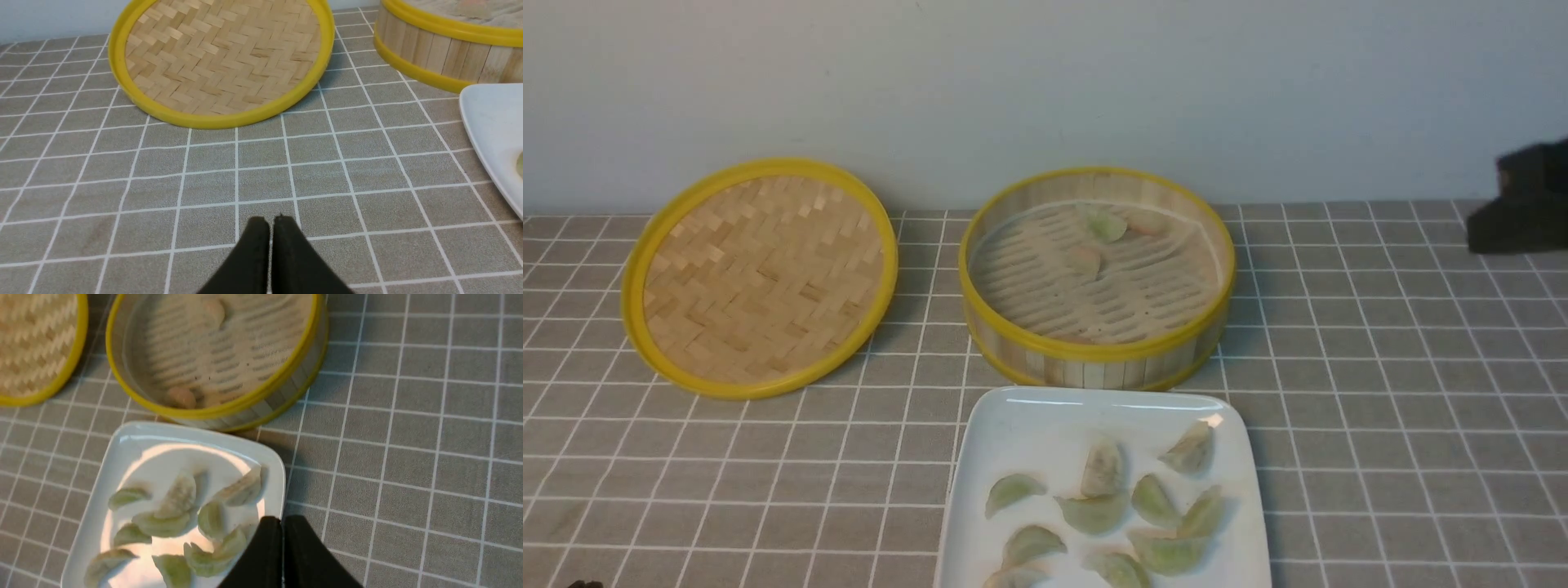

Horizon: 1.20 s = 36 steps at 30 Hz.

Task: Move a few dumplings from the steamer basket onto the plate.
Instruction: Use the right arm to grab a dumpling from inside the steamer

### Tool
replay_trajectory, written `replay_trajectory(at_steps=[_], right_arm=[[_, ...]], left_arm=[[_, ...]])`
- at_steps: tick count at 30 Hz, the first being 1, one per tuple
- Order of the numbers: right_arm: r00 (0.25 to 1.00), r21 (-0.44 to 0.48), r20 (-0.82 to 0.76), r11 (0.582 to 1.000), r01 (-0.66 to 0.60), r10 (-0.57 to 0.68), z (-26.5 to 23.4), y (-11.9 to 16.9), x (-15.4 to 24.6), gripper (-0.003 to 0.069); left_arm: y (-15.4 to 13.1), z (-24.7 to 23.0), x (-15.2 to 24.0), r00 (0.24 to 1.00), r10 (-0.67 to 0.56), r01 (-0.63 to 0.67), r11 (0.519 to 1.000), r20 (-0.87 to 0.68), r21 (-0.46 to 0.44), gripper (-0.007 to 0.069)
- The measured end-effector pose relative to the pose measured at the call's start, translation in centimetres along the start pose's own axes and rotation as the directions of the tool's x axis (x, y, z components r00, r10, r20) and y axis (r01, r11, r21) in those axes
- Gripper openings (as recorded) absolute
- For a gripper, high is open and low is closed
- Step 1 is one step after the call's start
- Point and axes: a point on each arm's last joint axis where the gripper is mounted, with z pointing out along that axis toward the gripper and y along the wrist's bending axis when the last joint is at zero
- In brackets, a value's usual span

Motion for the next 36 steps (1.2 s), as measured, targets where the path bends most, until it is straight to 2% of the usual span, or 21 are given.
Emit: replay_trajectory(at_steps=[5, 10, 15, 16, 21, 25, 30, 36], right_arm=[[0.996, 0.01, -0.043, 0.997, 0.074, -0.074, 5.0, 2.4, -6.2, -0.0008], [0.989, -0.003, -0.053, 0.991, 0.136, -0.136, 9.9, 5.5, -9.2, -0.0007], [0.984, -0.014, -0.075, 0.987, 0.159, -0.159, 14.9, 7.8, -10.5, -0.0007], [0.98, -0.009, -0.096, 0.984, 0.176, -0.176, 17.4, 8.4, -10.5, -0.0003], [0.962, 0.037, -0.115, 0.967, 0.253, -0.247, 23.7, 9.8, -10.6, 0.0035], [0.954, 0.054, -0.105, 0.957, 0.286, -0.279, 27.0, 10.4, -10.5, 0.0109], [0.951, 0.064, -0.12, 0.953, 0.295, -0.286, 30.4, 10.0, -10.0, 0.0273], [0.945, 0.078, -0.175, 0.953, 0.294, -0.277, 33.4, 9.2, -8.6, 0.0416]], left_arm=[[0.0, 0.0, 0.0, 1.0, 0.0, 0.0, 1.0, 0.0, 0.0, -0.0005], [0.0, 0.0, 0.0, 1.0, 0.0, 0.0, 1.0, 0.0, 0.0, -0.0005], [0.0, 0.0, 0.0, 1.0, 0.0, 0.0, 1.0, 0.0, 0.0, -0.0005], [0.0, 0.0, 0.0, 1.0, 0.0, 0.0, 1.0, 0.0, 0.0, -0.0005], [0.0, 0.0, 0.0, 1.0, 0.0, 0.0, 1.0, 0.0, 0.0, -0.0005], [0.0, 0.0, 0.0, 1.0, 0.0, 0.0, 1.0, 0.0, 0.0, -0.0005], [0.0, 0.0, 0.0, 1.0, 0.0, 0.0, 1.0, 0.0, 0.0, -0.0005], [0.0, 0.0, 0.0, 1.0, 0.0, 0.0, 1.0, 0.0, 0.0, -0.0005]])
